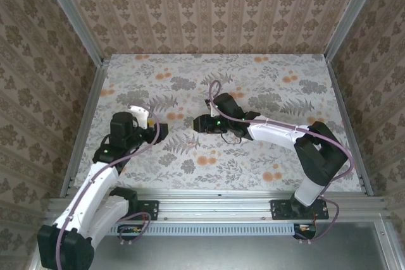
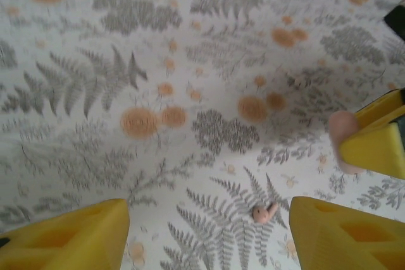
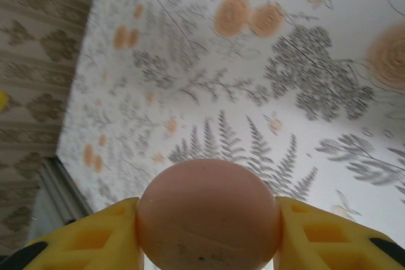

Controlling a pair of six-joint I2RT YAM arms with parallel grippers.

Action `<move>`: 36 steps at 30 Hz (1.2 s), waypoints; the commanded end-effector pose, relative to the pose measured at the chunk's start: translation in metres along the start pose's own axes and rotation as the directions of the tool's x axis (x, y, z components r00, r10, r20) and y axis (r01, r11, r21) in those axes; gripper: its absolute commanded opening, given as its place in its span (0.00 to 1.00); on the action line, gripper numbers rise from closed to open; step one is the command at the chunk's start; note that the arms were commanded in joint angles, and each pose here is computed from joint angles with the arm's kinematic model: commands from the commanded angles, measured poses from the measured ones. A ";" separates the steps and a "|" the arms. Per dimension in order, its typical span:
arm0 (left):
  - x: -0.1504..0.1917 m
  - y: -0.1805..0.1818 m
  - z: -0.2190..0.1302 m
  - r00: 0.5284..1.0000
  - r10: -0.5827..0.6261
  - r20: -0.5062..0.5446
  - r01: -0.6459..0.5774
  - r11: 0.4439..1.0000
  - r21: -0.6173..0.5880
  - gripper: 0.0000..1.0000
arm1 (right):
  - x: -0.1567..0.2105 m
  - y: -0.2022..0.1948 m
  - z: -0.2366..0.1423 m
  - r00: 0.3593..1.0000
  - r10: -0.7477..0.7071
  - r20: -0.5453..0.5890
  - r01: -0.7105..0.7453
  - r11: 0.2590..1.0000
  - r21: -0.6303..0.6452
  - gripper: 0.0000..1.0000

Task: Insert wireless bluetooth earbuds into charging case

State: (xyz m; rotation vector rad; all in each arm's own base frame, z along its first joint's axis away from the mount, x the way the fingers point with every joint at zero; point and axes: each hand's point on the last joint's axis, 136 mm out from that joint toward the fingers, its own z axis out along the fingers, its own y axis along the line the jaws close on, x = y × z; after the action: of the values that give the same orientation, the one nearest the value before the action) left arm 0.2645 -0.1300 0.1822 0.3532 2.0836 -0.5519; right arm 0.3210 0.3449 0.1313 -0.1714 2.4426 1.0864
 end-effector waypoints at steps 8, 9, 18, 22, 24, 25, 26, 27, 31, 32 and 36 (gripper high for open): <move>-0.016 -0.016 -0.003 0.972 0.162 0.171 -0.172 0.984 0.048 0.71 | -0.041 0.038 -0.021 0.967 0.154 0.204 -0.106 0.968 -0.229 0.40; -0.015 -0.018 -0.002 0.967 0.174 0.184 -0.187 0.981 0.055 0.71 | -0.044 0.041 -0.023 0.962 0.165 0.219 -0.109 0.963 -0.244 0.40; -0.010 -0.044 0.000 0.918 0.311 0.246 -0.349 0.929 0.126 0.70 | -0.061 0.054 -0.036 0.926 0.240 0.293 -0.134 0.931 -0.340 0.40; -0.011 -0.053 -0.003 0.891 0.355 0.284 -0.403 0.905 0.135 0.70 | -0.060 0.062 -0.031 0.927 0.266 0.264 -0.157 0.915 -0.371 0.41; -0.012 -0.055 -0.005 0.875 0.366 0.319 -0.423 0.897 0.131 0.70 | -0.060 0.070 -0.028 0.926 0.288 0.245 -0.171 0.897 -0.408 0.41; -0.013 -0.057 -0.007 0.867 0.364 0.339 -0.427 0.894 0.133 0.70 | -0.060 0.073 -0.028 0.925 0.293 0.242 -0.172 0.891 -0.421 0.41; -0.013 -0.060 -0.008 0.860 0.362 0.359 -0.433 0.891 0.139 0.70 | -0.060 0.077 -0.028 0.925 0.296 0.239 -0.171 0.885 -0.433 0.40; -0.013 -0.062 -0.009 0.854 0.360 0.376 -0.437 0.888 0.144 0.70 | -0.059 0.080 -0.027 0.925 0.300 0.234 -0.174 0.881 -0.440 0.41; -0.014 -0.069 -0.014 0.832 0.372 0.411 -0.464 0.873 0.149 0.70 | -0.054 0.091 -0.026 0.930 0.292 0.223 -0.165 0.874 -0.458 0.40; -0.015 -0.069 -0.014 0.828 0.376 0.416 -0.469 0.871 0.146 0.70 | -0.052 0.093 -0.025 0.932 0.291 0.218 -0.164 0.872 -0.461 0.40; -0.022 -0.069 -0.019 0.811 0.382 0.444 -0.475 0.872 0.118 0.70 | -0.044 0.103 -0.024 0.939 0.277 0.203 -0.152 0.866 -0.477 0.40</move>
State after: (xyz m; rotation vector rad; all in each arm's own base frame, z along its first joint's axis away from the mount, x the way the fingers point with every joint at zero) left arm 0.2344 -0.1785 0.2098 0.7442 1.5641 -0.5465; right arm 0.3235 0.3834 0.2192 0.1344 2.0197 1.6000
